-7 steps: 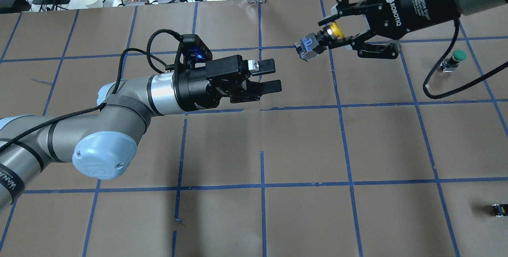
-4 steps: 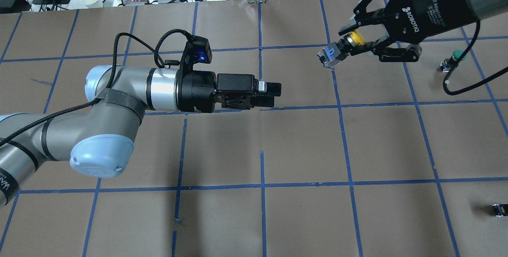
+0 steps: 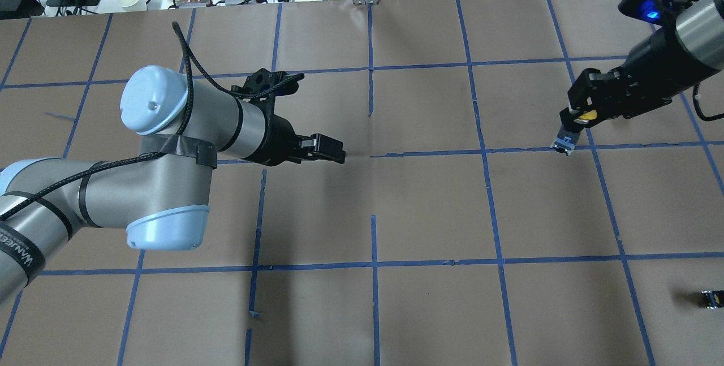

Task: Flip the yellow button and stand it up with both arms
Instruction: 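Lower the yellow button cap-up with the right gripper while the left arm withdraws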

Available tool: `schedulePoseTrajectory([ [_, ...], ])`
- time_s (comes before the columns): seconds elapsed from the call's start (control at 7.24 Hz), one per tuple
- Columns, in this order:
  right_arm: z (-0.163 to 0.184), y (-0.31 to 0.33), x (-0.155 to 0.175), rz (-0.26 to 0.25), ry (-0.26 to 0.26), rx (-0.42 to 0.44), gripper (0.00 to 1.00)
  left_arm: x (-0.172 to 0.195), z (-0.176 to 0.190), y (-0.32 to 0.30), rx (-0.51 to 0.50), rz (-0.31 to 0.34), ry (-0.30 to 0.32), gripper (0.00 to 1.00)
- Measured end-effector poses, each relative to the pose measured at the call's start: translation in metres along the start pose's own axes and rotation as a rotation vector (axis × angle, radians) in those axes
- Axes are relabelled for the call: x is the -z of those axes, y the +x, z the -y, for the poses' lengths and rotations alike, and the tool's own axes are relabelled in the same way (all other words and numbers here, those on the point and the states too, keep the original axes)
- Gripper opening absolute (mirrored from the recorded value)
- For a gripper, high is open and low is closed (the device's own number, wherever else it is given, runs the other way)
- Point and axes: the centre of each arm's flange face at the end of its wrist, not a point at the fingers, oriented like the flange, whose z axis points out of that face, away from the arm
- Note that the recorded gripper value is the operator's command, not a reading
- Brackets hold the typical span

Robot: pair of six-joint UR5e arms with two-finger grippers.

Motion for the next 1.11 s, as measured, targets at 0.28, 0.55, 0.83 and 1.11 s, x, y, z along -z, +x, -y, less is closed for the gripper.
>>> schedulePoseTrajectory([
  [0.28, -0.01, 0.068, -0.011, -0.033, 0.023, 0.216, 0.13, -0.009, -0.016, -0.022, 0.038, 0.169, -0.149, 1.0],
  [0.55, -0.009, 0.141, -0.03, -0.039, 0.033, 0.449, 0.13, -0.012, -0.023, -0.037, 0.082, 0.225, -0.235, 1.0],
  [0.83, -0.013, 0.21, -0.05, -0.023, 0.042, 0.622, 0.14, 0.011, -0.021, -0.036, 0.083, 0.296, -0.292, 1.0],
  [1.11, -0.019, 0.258, -0.06, -0.013, 0.047, 0.741, 0.14, 0.075, 0.002, -0.015, 0.1, 0.31, -0.314, 1.0],
])
